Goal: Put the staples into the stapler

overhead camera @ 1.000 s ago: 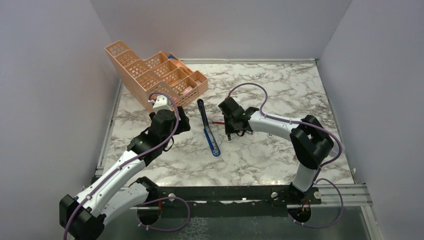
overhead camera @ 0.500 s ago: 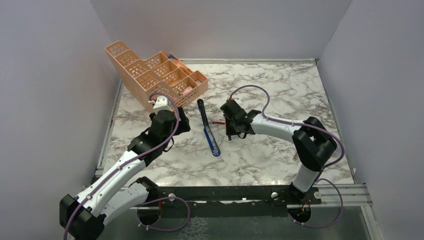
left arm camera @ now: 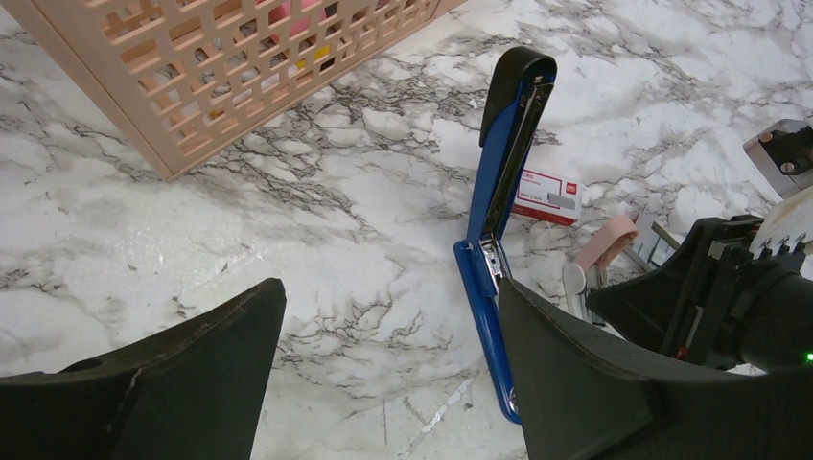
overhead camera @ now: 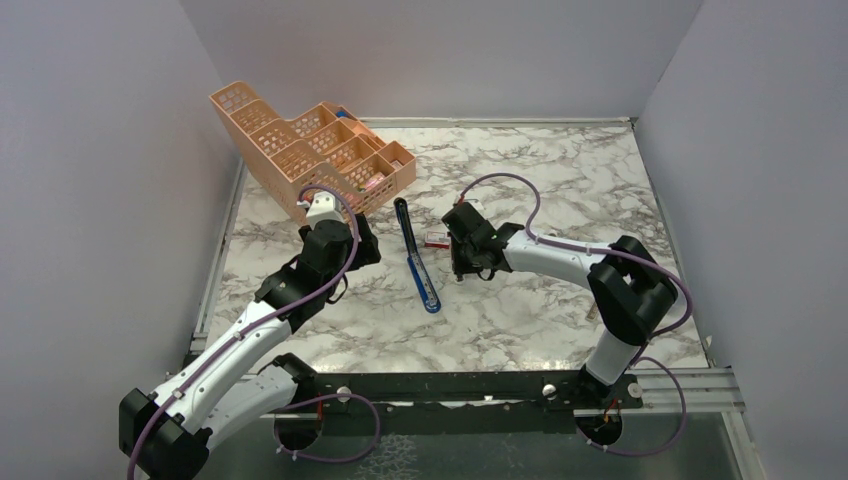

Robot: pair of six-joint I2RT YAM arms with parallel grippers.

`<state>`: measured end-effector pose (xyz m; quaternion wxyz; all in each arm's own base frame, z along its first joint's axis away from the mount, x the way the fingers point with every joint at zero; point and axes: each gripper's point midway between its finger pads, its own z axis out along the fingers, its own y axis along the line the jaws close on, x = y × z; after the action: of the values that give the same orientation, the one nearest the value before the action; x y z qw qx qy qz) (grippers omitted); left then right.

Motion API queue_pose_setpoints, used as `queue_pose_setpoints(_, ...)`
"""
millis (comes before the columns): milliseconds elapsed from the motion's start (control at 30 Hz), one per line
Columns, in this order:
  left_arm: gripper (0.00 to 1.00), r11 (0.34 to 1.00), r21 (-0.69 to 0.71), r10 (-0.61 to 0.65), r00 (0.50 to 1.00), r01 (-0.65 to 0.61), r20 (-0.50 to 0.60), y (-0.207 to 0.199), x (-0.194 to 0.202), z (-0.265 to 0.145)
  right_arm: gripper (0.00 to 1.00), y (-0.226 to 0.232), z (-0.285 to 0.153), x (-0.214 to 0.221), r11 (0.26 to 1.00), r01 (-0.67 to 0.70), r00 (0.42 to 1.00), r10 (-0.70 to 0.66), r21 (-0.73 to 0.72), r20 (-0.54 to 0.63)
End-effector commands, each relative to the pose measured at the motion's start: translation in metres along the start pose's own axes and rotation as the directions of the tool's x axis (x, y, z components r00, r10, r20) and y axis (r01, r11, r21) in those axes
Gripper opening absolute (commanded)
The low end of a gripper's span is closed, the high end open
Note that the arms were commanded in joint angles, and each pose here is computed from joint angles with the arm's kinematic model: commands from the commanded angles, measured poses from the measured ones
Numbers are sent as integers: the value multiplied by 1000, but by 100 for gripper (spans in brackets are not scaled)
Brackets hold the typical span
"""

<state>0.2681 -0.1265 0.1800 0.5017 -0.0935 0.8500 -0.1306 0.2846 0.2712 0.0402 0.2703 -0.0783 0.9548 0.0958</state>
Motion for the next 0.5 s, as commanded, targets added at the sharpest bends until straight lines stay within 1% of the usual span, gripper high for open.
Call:
queue_pose_setpoints(0, 83, 1000, -16, -14, 1000, 14, 17, 4, -3, 0, 22, -1, -5, 16, 999, 35, 998, -35, -11, -49)
queue_pose_setpoints(467, 83, 1000, -17, -10, 1000, 10, 23, 4, -5, -1, 34, 9, -14, -16, 1000, 6, 1000, -6, -5, 25)
